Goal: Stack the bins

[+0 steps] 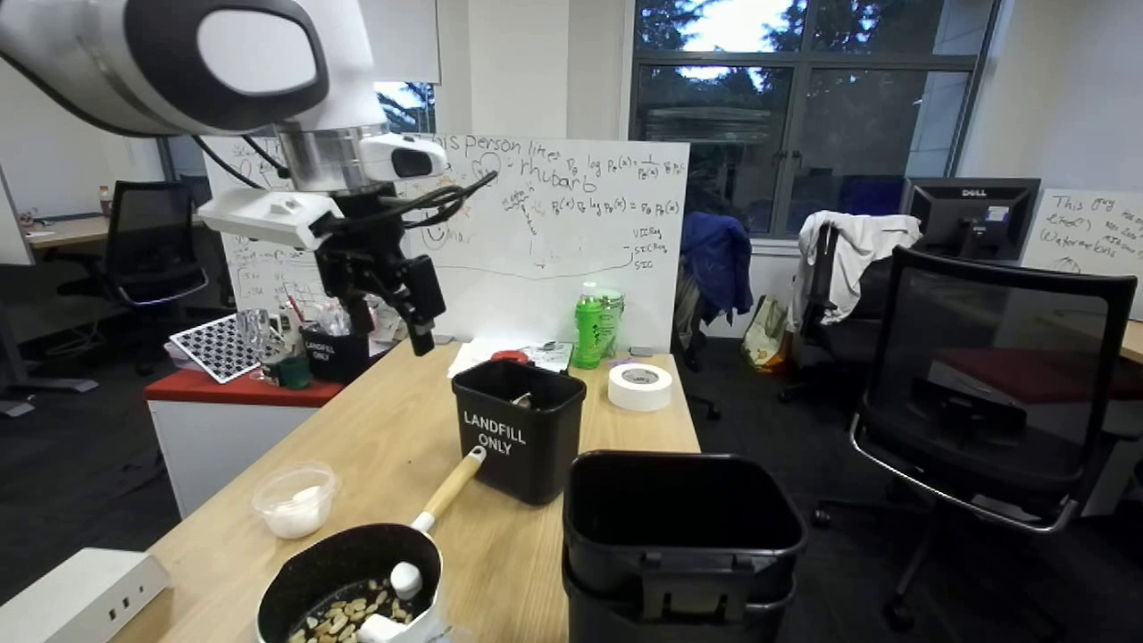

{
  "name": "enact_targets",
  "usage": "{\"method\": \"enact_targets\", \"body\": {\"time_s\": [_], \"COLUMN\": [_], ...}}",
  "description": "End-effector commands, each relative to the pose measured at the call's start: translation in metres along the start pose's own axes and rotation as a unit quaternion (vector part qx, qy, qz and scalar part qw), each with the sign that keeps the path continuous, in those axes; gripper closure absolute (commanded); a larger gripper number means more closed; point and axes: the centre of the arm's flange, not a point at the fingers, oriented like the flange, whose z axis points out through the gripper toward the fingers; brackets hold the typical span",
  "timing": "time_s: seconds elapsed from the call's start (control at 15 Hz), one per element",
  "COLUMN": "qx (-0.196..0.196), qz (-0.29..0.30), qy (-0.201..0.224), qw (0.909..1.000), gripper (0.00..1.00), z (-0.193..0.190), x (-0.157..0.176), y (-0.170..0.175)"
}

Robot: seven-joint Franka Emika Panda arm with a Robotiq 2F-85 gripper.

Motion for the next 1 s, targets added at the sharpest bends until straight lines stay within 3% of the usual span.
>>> {"method": "enact_targets", "body": {"time_s": [0.0,0.13,0.2,0.6,0.93], "qx": [-0.030,-0.049,-0.033,-0.036,-0.039], "qz": [0.098,0.153,0.113,0.119,0.223], "qy": [-0.012,-0.023,-0.007,-0.006,-0.032], "qw": [0.9946,0.9868,0.9930,0.9922,0.9735], "gripper": [0.00,0.00,0.00,0.00,0.00], "z": [0.025,0.041,0.037,0.040,0.058], "x": [0.042,0.050,0.028,0.031,0.039], "y": [0.003,0.008,0.010,0.009,0.003]}}
